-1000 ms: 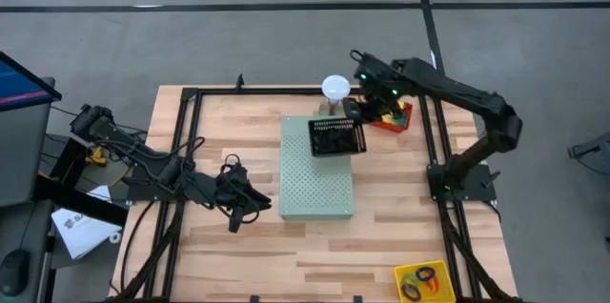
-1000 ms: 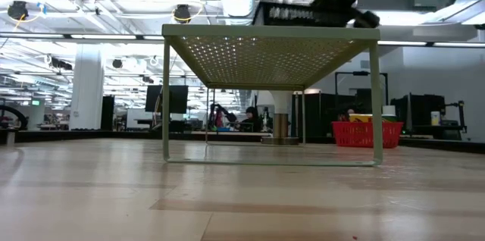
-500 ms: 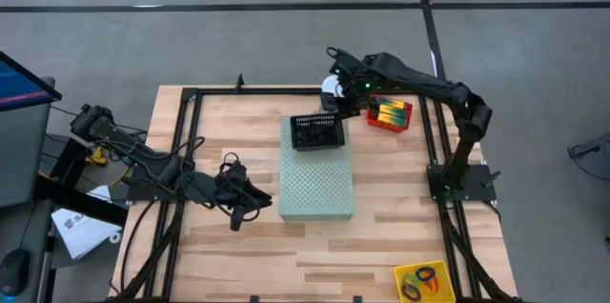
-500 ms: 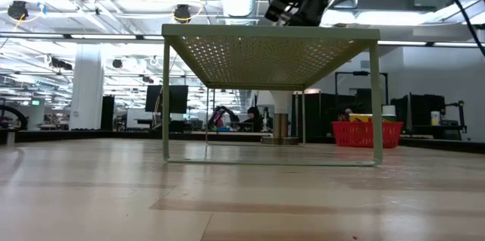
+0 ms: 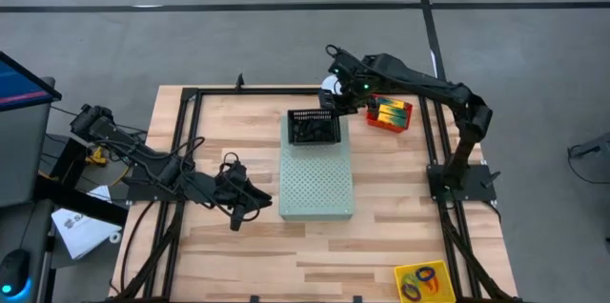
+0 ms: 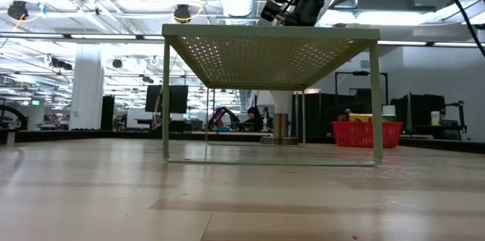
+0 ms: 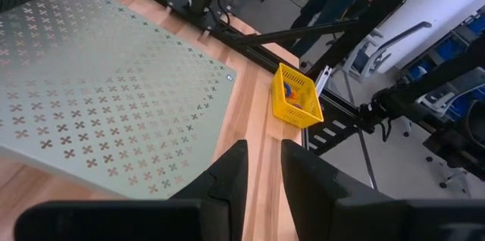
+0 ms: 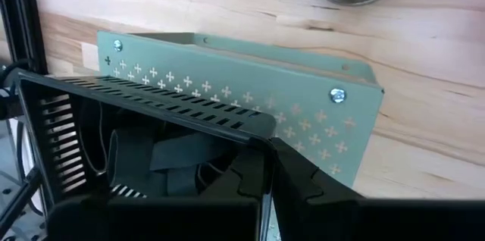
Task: Pick & Place Office Desk Supplies
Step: Put the black bin on the shelf, then put the red bin on the shelf
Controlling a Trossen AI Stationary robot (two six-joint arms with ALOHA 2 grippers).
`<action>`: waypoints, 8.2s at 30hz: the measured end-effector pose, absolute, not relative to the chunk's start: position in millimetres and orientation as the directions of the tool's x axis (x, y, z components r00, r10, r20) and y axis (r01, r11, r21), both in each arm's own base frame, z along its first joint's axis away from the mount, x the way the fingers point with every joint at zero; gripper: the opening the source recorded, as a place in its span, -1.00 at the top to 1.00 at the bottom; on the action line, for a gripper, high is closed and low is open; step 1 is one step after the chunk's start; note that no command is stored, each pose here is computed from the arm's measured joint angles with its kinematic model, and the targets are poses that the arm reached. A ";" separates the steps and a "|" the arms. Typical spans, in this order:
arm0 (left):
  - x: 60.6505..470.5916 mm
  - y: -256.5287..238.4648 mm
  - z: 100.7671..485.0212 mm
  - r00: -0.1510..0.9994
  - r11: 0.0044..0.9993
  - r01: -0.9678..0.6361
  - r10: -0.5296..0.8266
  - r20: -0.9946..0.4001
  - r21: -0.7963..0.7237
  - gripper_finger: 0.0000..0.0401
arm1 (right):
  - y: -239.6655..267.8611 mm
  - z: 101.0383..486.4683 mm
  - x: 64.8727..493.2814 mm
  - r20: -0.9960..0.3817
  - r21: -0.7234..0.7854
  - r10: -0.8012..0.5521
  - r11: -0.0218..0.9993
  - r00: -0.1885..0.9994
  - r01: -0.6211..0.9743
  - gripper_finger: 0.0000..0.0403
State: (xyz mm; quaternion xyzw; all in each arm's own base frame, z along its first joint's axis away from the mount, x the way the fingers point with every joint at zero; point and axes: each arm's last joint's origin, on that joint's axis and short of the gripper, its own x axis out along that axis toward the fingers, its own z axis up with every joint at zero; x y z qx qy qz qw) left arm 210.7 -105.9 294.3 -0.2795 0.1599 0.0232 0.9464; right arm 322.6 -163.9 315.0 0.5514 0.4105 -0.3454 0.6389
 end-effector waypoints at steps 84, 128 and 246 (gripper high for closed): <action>208.5 -110.0 293.5 0.944 0.831 -0.126 -0.068 -0.324 -0.542 0.62 | -157.7 332.1 325.6 -0.862 0.364 -0.286 0.224 0.418 0.904 0.87; 208.6 -109.9 293.8 0.945 0.807 -0.138 -0.067 -0.321 -0.574 0.62 | -150.6 349.3 284.9 -0.874 0.067 -0.462 0.192 0.150 0.979 0.81; 213.3 -105.5 301.8 0.970 0.753 -0.141 -0.025 -0.242 -0.643 0.62 | -80.6 176.1 128.6 -0.866 0.442 -0.499 -0.761 0.006 0.474 0.99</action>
